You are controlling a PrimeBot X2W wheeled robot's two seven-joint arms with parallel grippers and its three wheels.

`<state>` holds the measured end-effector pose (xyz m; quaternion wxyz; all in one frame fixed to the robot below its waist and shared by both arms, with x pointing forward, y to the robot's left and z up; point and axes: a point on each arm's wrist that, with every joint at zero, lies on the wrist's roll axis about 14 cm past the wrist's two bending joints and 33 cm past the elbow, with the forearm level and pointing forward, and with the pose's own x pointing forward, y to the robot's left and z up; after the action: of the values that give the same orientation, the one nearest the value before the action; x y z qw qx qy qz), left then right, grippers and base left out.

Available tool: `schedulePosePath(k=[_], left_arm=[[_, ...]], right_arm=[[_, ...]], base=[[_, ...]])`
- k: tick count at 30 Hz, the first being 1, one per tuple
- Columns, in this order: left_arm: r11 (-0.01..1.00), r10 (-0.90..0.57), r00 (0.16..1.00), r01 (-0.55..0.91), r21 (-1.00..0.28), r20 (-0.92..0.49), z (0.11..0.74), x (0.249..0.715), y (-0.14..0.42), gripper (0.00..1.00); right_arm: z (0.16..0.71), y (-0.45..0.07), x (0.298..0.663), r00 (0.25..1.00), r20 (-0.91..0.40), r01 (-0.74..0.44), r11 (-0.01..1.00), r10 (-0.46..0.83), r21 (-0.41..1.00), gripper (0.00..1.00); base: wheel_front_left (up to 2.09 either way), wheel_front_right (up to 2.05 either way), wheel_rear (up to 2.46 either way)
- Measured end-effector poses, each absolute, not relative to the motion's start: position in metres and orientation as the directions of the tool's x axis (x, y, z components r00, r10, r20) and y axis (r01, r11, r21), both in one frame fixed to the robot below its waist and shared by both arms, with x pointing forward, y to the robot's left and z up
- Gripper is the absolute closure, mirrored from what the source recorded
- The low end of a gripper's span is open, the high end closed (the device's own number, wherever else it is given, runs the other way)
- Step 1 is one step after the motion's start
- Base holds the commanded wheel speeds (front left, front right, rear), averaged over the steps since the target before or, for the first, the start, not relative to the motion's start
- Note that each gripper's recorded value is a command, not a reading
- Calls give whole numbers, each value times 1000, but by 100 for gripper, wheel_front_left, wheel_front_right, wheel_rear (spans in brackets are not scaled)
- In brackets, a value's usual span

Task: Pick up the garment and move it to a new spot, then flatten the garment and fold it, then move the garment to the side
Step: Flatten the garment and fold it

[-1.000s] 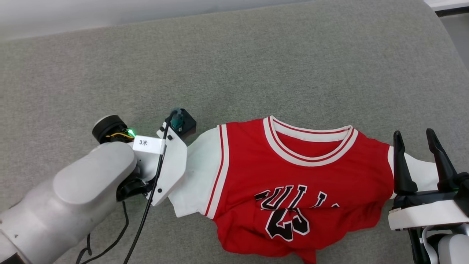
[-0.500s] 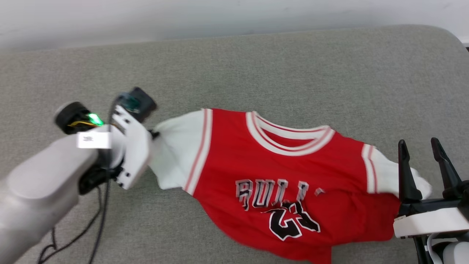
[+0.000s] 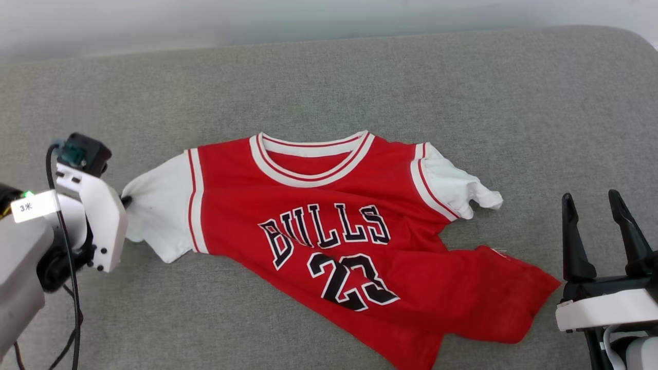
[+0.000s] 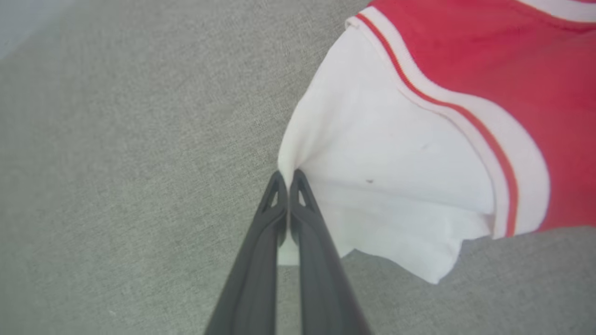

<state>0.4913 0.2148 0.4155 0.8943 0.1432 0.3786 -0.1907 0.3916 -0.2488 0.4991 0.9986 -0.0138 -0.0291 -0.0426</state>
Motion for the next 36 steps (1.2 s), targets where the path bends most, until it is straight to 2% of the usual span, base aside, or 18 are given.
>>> schedulePosePath(k=[6, 11, 12, 13, 24, 27, 32, 36], left_arm=[[909, -198, 585, 410, 76, -787, 382, 479, 224, 100], [920, -193, 578, 388, 59, -793, 374, 475, 224, 100], [921, -195, 582, 385, 56, -790, 374, 475, 223, 67], [920, -197, 588, 387, 58, -785, 375, 474, 222, 0], [930, -210, 761, 350, 116, -614, 437, 497, 229, 0], [938, -208, 781, 330, 107, -589, 456, 503, 234, 0], [945, -189, 732, 317, 81, -655, 467, 504, 243, 0], [939, -188, 610, 342, 42, -770, 450, 489, 241, 0]], right_arm=[[497, -252, 392, 995, 52, 92, 995, -90, -32, 0], [499, -253, 391, 994, 51, 94, 995, -93, -35, 0], [500, -253, 391, 994, 53, 94, 995, -92, -35, 0], [501, -253, 391, 994, 55, 94, 995, -92, -35, 0], [514, -242, 389, 995, 87, 61, 998, -59, -24, 0], [516, -239, 389, 994, 93, 53, 998, -50, -21, 0], [515, -237, 391, 995, 89, 46, 999, -44, -19, 0], [511, -237, 391, 996, 79, 49, 999, -48, -15, 0]], base=[[0, 0, 0], [0, 0, 0], [0, 0, 0], [0, 0, 0], [0, 0, 0], [0, 0, 0], [0, 0, 0], [0, 0, 0]])
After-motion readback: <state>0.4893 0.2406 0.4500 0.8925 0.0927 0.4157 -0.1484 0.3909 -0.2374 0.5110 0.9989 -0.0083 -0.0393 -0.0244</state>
